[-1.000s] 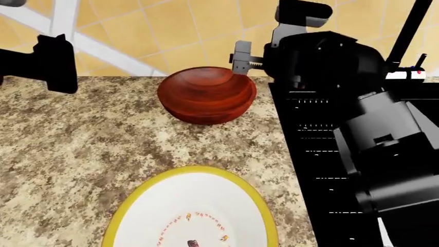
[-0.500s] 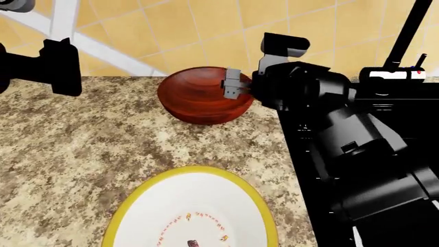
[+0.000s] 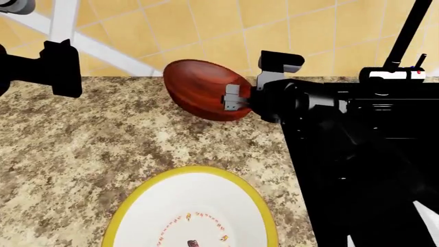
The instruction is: Stack the bowls in the sink.
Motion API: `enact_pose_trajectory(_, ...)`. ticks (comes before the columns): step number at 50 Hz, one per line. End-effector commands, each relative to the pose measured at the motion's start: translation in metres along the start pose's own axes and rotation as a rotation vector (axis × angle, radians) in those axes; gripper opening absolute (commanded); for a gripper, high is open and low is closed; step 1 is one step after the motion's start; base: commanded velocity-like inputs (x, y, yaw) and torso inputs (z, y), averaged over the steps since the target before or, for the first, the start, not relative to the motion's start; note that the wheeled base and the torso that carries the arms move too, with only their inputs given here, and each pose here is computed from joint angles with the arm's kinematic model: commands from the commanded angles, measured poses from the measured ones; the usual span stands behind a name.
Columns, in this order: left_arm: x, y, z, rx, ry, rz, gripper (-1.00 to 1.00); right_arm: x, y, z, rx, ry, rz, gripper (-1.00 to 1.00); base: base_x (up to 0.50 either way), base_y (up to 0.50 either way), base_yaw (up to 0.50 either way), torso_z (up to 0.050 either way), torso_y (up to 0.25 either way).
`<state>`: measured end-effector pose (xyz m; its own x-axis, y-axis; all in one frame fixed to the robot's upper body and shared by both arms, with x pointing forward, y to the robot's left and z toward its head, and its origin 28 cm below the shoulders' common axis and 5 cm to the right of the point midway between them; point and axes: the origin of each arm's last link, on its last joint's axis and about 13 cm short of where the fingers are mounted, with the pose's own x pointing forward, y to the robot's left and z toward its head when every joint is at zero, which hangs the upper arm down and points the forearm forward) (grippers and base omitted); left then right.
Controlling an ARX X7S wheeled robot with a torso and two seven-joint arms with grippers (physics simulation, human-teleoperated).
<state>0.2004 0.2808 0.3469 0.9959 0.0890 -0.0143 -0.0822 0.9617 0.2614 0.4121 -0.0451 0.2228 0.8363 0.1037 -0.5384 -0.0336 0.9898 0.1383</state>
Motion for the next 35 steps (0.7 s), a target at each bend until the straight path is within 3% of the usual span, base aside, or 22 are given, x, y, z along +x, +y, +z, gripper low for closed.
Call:
enact_pose_trajectory(1,0.000,0.000,0.000,-0.003,-0.004,0.003,1.00,0.004,0.006,-0.009,0.012,0.006,0.067,-1.00,0.00,0.00,0.00,0.000,0.000)
enact_pose_trajectory(17,0.000,-0.001,0.001,-0.003,-0.006,0.002,1.00,-0.011,0.003,0.014,0.054,-0.096,0.105,-1.00,0.00,0.00,0.00,0.000,0.000)
enact_pose_trajectory(25,-0.001,-0.001,0.002,-0.004,-0.009,0.005,1.00,-0.042,-0.002,0.031,0.115,-0.235,0.155,-1.00,0.00,0.00,0.00,0.000,0.000)
enact_pose_trajectory(29,-0.001,-0.001,0.001,-0.004,-0.009,0.005,1.00,-0.057,-0.005,0.032,0.110,-0.286,0.173,-1.00,0.00,0.00,0.00,0.000,0.000)
enact_pose_trajectory(35,-0.001,0.000,0.001,-0.006,-0.009,0.007,1.00,-0.084,-0.010,0.031,0.031,-0.361,0.168,-1.00,0.00,0.00,0.00,0.000,0.000)
